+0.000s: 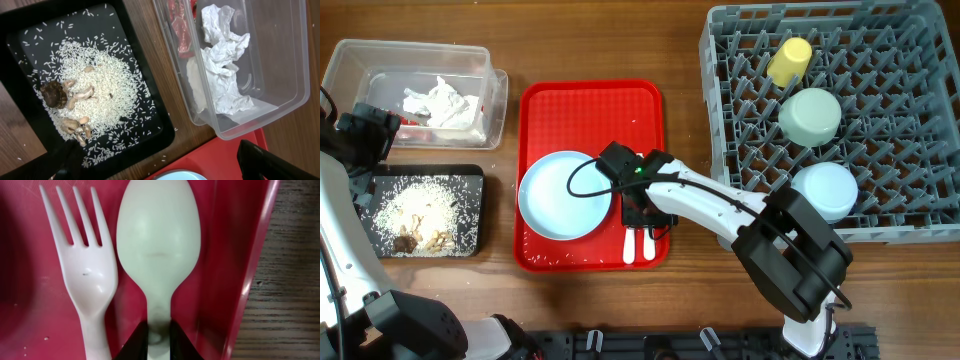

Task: Sort waste into correct bins and load items into the dishwasher rack
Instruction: 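Grasp the white spoon on the red tray with the right gripper, then insert the spoon upright into the rack and release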

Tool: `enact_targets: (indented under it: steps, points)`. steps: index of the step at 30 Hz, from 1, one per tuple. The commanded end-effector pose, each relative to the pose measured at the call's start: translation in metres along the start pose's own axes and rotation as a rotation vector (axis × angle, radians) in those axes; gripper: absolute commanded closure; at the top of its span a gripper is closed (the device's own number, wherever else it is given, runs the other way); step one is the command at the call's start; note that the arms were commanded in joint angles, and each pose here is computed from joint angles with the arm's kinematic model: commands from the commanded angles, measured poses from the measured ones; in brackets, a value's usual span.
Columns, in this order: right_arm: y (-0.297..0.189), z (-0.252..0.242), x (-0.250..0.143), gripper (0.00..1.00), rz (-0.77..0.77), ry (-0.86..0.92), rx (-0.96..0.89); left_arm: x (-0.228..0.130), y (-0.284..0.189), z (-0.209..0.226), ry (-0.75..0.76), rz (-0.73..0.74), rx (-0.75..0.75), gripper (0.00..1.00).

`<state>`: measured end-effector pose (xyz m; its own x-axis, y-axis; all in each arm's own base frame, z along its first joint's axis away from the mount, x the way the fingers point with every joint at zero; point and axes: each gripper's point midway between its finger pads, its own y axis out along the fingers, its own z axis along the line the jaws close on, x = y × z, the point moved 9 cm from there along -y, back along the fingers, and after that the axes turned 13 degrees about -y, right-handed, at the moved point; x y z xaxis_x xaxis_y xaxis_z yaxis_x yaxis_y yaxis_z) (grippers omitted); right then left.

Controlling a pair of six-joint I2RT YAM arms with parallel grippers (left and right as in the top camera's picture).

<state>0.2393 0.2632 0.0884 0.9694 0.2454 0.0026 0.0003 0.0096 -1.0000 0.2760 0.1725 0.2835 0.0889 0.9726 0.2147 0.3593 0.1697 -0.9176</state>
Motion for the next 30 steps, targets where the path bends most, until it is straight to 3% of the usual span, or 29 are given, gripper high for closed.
enact_targets:
  steps: [1, 7, 13, 17, 19, 23, 30]
  points:
    - [0.0, -0.004, 0.009, 0.88, 0.001, 0.006, -0.033, 0.001, -0.002, 0.0, -0.003, -0.003, -0.008, 0.0]
    - [-0.048, -0.031, 0.048, 0.89, -0.106, 0.025, 0.027, 0.001, -0.002, 0.0, -0.003, -0.003, -0.008, 0.0]
    - [-0.124, -0.085, 0.092, 0.9, -0.333, 0.044, 0.069, 0.001, -0.002, 0.0, -0.003, -0.003, -0.008, 0.0]
    - [-0.172, -0.141, 0.118, 0.86, -0.521, 0.058, 0.048, 0.001, -0.002, 0.0, -0.003, -0.003, -0.008, 0.0]
    - [-0.187, -0.204, 0.132, 0.83, -0.625, 0.037, -0.089, 0.001, -0.002, 0.0, -0.003, -0.003, -0.008, 0.0]
    - [-0.188, -0.244, 0.131, 0.83, -0.63, 0.115, -0.203, 0.001, -0.002, 0.0, -0.003, -0.003, -0.008, 0.0]
    - [-0.186, -0.263, 0.13, 0.83, -0.629, 0.125, -0.217, 0.001, -0.002, 0.0, -0.003, -0.003, -0.008, 0.0]
